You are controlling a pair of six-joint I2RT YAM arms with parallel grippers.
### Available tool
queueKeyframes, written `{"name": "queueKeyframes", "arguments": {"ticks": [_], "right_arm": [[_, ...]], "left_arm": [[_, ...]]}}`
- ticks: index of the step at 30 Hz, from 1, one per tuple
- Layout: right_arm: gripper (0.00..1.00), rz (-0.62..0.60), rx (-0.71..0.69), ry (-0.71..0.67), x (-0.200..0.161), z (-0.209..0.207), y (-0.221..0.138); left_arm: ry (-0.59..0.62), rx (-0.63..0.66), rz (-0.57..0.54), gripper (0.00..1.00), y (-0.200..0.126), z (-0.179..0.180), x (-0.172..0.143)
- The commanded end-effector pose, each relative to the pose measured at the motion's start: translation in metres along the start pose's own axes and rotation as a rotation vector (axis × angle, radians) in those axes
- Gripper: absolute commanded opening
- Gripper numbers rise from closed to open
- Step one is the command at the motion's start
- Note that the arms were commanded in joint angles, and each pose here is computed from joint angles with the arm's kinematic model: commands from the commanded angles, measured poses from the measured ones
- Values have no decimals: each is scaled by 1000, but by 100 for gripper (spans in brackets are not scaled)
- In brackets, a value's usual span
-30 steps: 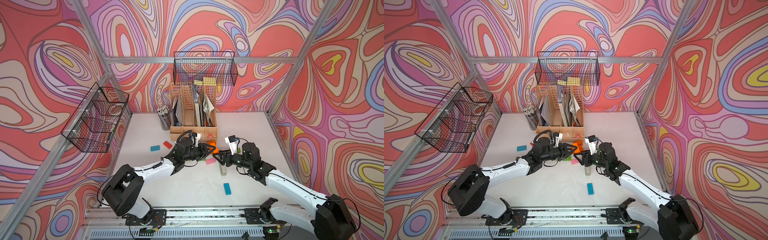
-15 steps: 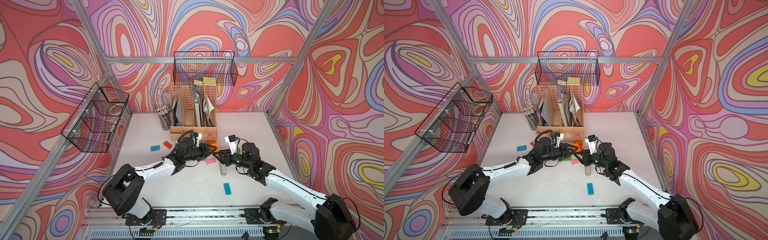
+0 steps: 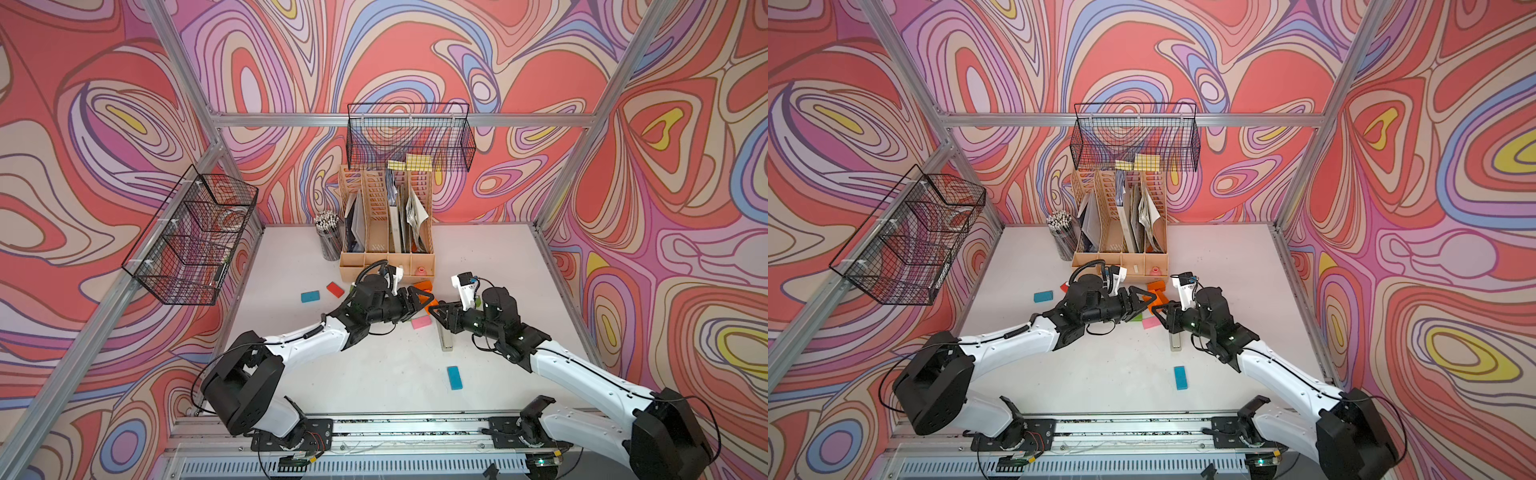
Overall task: Assemble the letter c with building blocks
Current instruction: Pick up the building block from the center of the board, then assemble the building block at the center of the board.
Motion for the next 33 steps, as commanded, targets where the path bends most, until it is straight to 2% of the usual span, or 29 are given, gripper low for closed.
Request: {"name": "queueKeyframes", "arguments": {"ticks": [1, 8, 14, 21, 25, 33], "right_arm": [[30, 29, -77, 43, -10, -14, -1], [29, 47, -227, 83, -21, -36, -19], [30, 68, -394, 110, -32, -57, -42], [30, 140, -571, 148, -45, -76, -63], [31, 179, -685, 171, -50, -86, -77], [32, 239, -778, 216, -65, -104, -73]], "left_arm": [[93, -37, -49, 63, -10, -24, 20], [120, 3, -42, 65, -21, -4, 27], [258, 180, 9, 65, -40, 25, 11], [339, 333, 29, 66, -61, 63, -3], [340, 346, 69, 66, -61, 83, -13], [448, 373, 94, 66, -67, 94, -20]]}}
Point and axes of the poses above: each gripper's point midway between its finger pads, its own y axis out along the fingers, its own z axis along the line the jaws close on, x = y × z, the point moved 2 cm from there along -y, back along the fingers, and after that the axes turned 8 degrees about y, right-handed, at the moved point
